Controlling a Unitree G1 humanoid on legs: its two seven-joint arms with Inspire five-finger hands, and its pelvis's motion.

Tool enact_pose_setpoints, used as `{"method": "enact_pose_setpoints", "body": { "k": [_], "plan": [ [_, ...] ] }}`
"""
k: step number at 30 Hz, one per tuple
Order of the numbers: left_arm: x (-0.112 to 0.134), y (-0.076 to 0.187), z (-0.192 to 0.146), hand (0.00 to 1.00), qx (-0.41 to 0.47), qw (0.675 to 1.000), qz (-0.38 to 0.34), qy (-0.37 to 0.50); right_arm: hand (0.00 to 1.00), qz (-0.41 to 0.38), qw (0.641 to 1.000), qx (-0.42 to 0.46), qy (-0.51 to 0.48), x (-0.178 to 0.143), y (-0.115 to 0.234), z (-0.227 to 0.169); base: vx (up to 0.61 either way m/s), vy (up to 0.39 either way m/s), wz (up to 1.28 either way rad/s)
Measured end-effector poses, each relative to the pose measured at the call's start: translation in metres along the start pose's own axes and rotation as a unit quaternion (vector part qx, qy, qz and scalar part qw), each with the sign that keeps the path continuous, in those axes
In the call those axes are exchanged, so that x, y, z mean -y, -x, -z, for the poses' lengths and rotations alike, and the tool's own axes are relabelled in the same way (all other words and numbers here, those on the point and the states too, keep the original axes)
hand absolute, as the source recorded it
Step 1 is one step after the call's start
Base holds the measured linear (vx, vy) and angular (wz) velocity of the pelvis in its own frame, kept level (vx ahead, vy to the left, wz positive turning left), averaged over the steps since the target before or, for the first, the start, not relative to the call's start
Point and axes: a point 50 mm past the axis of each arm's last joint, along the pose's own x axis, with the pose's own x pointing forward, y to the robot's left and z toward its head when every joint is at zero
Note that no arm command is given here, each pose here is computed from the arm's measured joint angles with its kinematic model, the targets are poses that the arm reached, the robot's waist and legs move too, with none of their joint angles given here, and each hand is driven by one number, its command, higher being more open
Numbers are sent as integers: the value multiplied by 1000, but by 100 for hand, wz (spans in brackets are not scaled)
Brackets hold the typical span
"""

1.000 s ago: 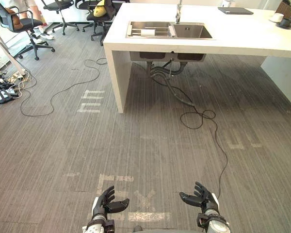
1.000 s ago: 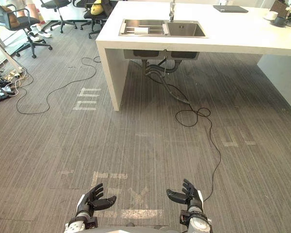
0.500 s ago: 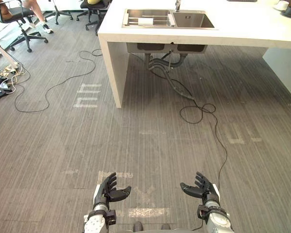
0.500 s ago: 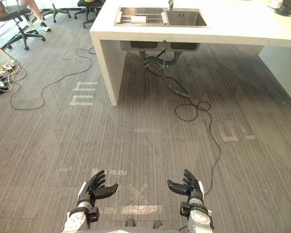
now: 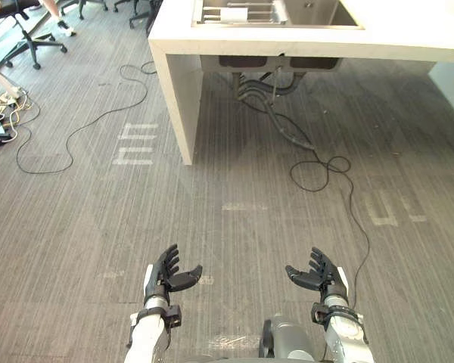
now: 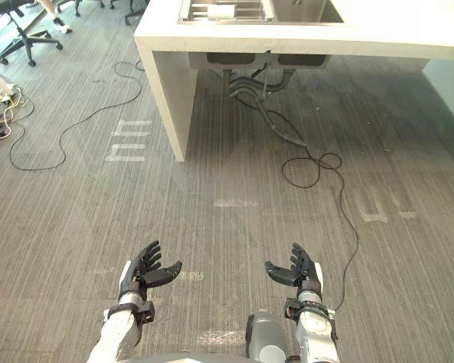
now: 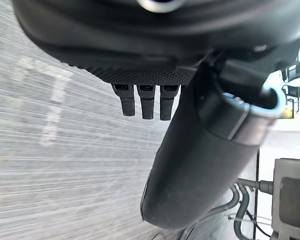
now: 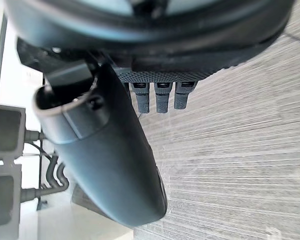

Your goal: Walk over to the sink, pick up the cup, carry it to the dishwasher, place the cup inside the dishwasher, then close the dishwasher door

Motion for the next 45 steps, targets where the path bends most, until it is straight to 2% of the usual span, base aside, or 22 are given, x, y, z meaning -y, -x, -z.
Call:
{"method": "enact_pose_setpoints", "body": {
  "k": [2,6,11,17,25,35,38,40,45],
  "plan": [
    [-8,-1,0,90,-1,1000,-9,-8,90,-4,1000,-4,17,3,4,5,603,-159,14],
    [9,-3,-3,90,5,1000,3,25,90,-2,1000,1,24,7,2,1,583,-200,10],
    [12,2,1,90,1,999,13,36,90,-7,1000,20,18,3,0,-6,450,-85,-32],
    [18,7,2,90,4,999,20,44,90,8,1000,8,20,12,1,-1,364,183,-31],
    [9,14,11,90,-12,999,13,30,90,-15,998,-41,35,1,7,22,412,209,-18],
    [18,12,-48,90,113,992,21,47,90,-27,997,-39,58,-1,7,22,420,-92,27],
    [34,18,-60,90,139,987,39,73,90,-19,996,-44,78,11,6,23,490,-217,-5],
    [50,24,-82,90,184,976,77,83,90,-3,996,-45,77,20,7,24,348,-172,26],
    [60,38,-122,90,275,949,83,128,90,-1,995,-66,74,23,23,41,255,-69,28]
  ]
}}
